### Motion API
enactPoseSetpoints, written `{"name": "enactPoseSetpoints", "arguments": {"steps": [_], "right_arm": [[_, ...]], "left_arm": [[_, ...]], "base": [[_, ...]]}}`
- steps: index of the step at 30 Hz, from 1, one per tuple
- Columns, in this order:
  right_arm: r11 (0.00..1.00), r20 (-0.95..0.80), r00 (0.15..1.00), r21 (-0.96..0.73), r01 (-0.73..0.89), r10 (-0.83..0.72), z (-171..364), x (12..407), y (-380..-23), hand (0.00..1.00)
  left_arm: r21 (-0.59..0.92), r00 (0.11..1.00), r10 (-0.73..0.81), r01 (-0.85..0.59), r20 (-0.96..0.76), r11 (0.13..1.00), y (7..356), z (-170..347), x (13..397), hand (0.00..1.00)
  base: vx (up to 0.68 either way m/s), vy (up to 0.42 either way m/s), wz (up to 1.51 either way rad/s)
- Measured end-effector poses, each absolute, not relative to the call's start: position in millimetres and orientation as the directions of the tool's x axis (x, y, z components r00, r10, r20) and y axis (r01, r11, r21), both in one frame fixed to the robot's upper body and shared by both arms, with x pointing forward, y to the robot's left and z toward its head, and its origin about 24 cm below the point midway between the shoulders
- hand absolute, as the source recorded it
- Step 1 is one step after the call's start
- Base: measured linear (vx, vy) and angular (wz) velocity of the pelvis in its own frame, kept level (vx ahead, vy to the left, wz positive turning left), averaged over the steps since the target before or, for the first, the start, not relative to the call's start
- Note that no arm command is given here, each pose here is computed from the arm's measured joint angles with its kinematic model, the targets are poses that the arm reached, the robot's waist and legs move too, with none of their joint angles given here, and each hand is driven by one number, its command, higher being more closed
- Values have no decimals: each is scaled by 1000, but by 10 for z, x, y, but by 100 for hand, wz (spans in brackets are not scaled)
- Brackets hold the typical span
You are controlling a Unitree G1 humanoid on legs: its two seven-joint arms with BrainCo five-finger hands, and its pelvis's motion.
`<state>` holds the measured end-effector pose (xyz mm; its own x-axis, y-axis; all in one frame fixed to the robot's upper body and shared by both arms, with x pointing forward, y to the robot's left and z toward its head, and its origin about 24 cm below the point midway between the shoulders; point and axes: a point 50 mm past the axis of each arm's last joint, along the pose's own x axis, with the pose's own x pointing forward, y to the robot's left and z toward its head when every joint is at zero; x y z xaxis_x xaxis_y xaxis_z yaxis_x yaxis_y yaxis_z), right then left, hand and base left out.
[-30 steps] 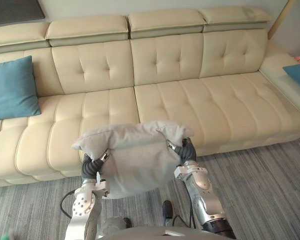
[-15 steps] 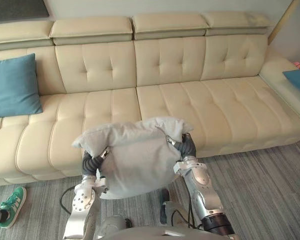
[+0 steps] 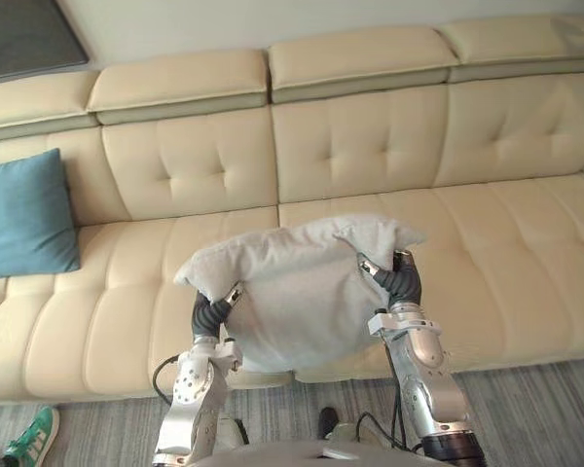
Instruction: Pick up cushions and gather them together orderly.
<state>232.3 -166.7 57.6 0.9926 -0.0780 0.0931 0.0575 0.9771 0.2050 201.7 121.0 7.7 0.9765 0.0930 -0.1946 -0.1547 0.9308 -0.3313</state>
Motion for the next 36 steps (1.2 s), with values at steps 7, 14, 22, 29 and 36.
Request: {"name": "enactPoseSetpoints", "arguments": {"steps": [7, 14, 22, 29, 36], "right_arm": [[960, 7, 996, 265, 88, -93, 378, 2349, -1554, 100], [964, 2, 998, 257, 61, -64, 371, 2498, -1495, 100], [978, 146, 989, 205, -38, 8, 819, 2987, -1167, 100], [988, 417, 909, 140, -59, -5, 1681, 3279, -852, 100], [969, 616, 768, 247, 25, -176, 2509, 3363, -909, 100]], "left_arm": [[-264, 977, 117, -163, -181, 951, 1384, 86, 1997, 100], [-247, 977, 119, -161, -177, 955, 1389, 90, 2017, 100], [-162, 973, 205, -221, -109, 962, 1548, 234, 2372, 100], [-119, 935, 334, -321, 116, 940, 1672, 875, 3004, 100], [-181, 839, 372, -326, 396, 928, 1544, 1897, 3475, 100]], "base": [[57, 201, -6], [-10, 39, -39], [-105, -13, -26], [-121, -49, 0], [-105, -41, 21]]}}
